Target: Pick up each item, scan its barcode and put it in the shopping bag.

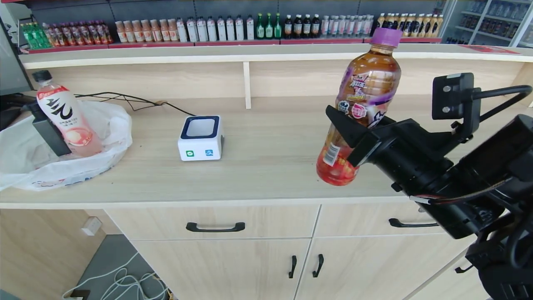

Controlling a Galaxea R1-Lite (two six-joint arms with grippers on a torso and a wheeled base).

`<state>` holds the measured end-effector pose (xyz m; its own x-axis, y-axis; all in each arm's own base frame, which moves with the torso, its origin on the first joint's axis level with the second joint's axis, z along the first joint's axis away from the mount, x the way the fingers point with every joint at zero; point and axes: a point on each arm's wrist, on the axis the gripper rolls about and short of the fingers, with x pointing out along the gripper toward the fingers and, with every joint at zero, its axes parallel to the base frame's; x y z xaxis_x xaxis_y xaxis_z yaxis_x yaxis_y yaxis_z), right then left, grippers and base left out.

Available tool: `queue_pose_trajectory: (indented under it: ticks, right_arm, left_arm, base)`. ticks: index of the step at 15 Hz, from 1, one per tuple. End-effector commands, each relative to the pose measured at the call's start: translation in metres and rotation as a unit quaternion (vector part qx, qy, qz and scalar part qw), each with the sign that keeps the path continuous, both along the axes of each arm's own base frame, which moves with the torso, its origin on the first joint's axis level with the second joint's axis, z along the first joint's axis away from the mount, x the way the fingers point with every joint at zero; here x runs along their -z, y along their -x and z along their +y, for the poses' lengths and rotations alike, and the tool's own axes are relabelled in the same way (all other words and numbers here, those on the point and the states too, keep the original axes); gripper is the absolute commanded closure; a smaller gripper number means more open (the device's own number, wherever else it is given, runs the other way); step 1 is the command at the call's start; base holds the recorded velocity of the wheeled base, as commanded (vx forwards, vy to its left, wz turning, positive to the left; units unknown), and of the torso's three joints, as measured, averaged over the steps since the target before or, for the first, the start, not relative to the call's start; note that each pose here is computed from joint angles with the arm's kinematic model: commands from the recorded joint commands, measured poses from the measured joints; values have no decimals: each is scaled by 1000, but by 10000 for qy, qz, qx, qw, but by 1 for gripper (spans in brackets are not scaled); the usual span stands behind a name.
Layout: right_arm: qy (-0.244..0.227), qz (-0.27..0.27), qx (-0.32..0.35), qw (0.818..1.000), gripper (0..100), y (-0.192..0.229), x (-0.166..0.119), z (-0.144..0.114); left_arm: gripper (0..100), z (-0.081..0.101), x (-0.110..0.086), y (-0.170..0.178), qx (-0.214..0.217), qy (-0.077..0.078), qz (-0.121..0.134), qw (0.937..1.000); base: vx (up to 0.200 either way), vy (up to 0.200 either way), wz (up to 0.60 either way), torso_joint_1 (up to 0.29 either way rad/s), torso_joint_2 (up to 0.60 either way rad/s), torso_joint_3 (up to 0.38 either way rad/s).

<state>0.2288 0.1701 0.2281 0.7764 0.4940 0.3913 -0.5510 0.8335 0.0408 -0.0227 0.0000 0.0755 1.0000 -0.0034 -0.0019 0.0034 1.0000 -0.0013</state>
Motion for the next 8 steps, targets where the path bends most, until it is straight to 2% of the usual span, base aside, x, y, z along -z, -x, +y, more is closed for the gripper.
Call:
queue_pose_trajectory:
  ticks: [1,7,8]
  right_arm:
    - [44,53,44,10000,100,-2,5,-1]
    - [92,40,80,9999,100,-2,10,-2]
    - [85,36,87,9999,100,-2,10,-1]
  left_arm:
    - [0,0,0,0,-2,1,-2,10000]
    - [0,0,0,0,-2,9,-2,10000]
    - [0,0,0,0,-2,9,-2,10000]
  base:
    - [0,0,0,0,0,0]
    - [0,0,0,0,0,0]
    - [0,200,0,-2,7,2]
